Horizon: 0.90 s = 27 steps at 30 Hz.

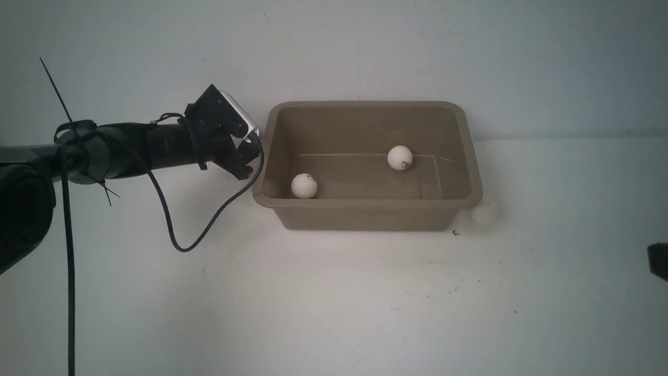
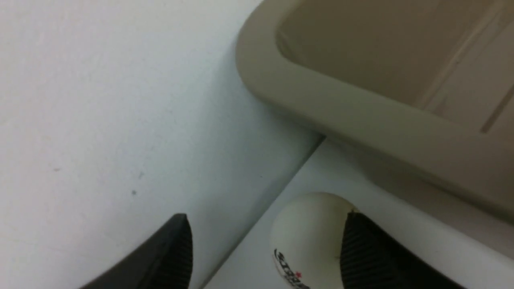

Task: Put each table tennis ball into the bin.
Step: Use the left arm to clamp the table tennis ball closest to it

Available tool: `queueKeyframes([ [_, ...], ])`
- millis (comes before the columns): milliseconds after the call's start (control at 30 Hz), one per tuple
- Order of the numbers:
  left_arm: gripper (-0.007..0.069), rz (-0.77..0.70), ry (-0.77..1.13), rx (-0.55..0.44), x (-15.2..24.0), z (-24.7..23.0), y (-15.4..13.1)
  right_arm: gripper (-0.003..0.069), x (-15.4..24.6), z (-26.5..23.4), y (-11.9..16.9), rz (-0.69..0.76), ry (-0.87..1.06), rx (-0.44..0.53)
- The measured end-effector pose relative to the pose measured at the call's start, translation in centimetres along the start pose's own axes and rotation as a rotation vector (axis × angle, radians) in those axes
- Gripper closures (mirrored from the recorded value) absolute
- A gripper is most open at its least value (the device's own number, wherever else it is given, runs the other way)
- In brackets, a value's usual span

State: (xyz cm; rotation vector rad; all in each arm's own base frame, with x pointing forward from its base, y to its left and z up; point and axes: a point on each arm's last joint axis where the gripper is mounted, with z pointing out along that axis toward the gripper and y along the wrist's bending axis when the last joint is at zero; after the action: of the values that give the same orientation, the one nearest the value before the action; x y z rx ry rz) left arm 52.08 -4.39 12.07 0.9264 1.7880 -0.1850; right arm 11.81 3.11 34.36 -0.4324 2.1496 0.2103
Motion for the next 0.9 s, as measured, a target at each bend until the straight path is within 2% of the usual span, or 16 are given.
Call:
queueKeyframes([
  [333, 0.0178, 0.006, -0.006, 0.038, 1.0, 0.6, -0.6, 0.023, 0.0, 0.0, 0.0, -0.001, 0.001, 0.0],
  [900, 0.0178, 0.154, -0.008, 0.057, 1.3, 1.2, -1.4, 0.023, 0.0, 0.0, 0.0, 0.0, 0.001, 0.0],
])
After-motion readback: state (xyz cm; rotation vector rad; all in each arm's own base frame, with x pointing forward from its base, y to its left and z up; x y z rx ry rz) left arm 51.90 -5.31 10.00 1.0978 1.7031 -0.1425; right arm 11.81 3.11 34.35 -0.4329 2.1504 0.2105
